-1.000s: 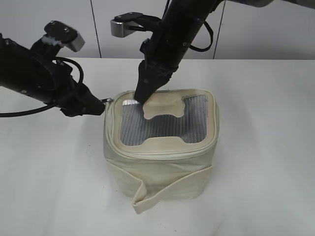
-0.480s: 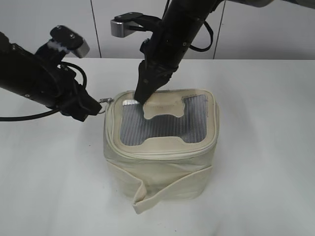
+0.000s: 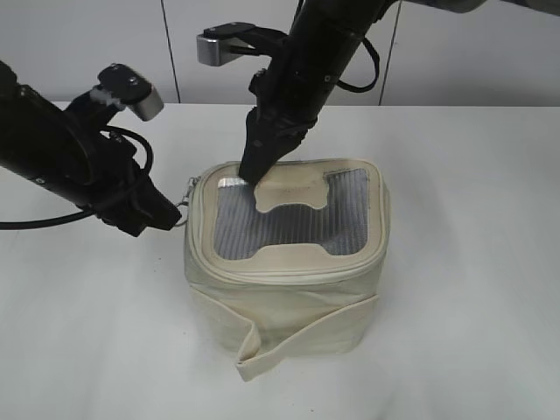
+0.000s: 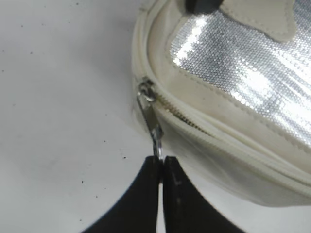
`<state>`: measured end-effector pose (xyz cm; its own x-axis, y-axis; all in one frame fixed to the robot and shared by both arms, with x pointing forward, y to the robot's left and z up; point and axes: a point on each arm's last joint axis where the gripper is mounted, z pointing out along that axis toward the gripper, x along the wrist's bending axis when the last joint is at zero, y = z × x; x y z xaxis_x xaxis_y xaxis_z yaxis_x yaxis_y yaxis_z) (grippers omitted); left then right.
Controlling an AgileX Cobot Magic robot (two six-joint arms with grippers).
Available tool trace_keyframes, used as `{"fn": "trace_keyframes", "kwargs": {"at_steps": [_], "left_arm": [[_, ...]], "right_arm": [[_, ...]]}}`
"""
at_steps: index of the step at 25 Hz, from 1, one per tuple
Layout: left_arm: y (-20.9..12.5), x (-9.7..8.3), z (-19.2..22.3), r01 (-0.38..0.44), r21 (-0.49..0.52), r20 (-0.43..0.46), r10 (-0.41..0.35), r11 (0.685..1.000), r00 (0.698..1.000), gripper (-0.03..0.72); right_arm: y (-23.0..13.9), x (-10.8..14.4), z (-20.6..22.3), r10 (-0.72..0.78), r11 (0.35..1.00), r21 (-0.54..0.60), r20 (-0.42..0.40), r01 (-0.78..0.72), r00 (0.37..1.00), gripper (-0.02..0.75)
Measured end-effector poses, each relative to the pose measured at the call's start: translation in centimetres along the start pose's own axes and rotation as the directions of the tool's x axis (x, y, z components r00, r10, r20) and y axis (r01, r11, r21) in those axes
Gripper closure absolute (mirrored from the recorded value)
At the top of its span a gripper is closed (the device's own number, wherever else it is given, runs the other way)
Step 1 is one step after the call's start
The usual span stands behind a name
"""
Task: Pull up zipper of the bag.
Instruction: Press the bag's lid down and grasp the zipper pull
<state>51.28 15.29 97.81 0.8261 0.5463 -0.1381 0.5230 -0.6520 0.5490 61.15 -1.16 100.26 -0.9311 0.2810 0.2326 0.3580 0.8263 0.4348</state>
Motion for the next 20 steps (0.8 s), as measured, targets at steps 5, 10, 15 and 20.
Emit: {"fn": "trace_keyframes", "kwargs": {"at_steps": [5,10,15,20], "left_arm": [[0.0,-0.4,-0.4,0.016,0.018,0.032,-0.016,1.0,0.999,0.692],[0.0,-1.0,-1.3,0.028,0.03,0.05,-0.03,0.999,0.998,0.692],[-0.2,-1.4,-1.9,0.04,0.06,0.074,-0.044,0.997,0.996,0.692],[-0.3,-1.7,-2.0,0.054,0.083,0.104,-0.063,0.995,0.993,0.692]], "right_arm": [[0.0,0.0,0.0,0.014,1.0,0.003,0.003,-0.014,1.0,0.693],[0.0,0.0,0.0,0.032,0.999,0.004,0.003,-0.032,0.999,0.693],[0.1,0.2,0.1,0.03,1.0,0.006,0.0,-0.03,1.0,0.694],[0.1,0.3,0.2,0.031,1.0,0.004,-0.003,-0.031,1.0,0.694]]}}
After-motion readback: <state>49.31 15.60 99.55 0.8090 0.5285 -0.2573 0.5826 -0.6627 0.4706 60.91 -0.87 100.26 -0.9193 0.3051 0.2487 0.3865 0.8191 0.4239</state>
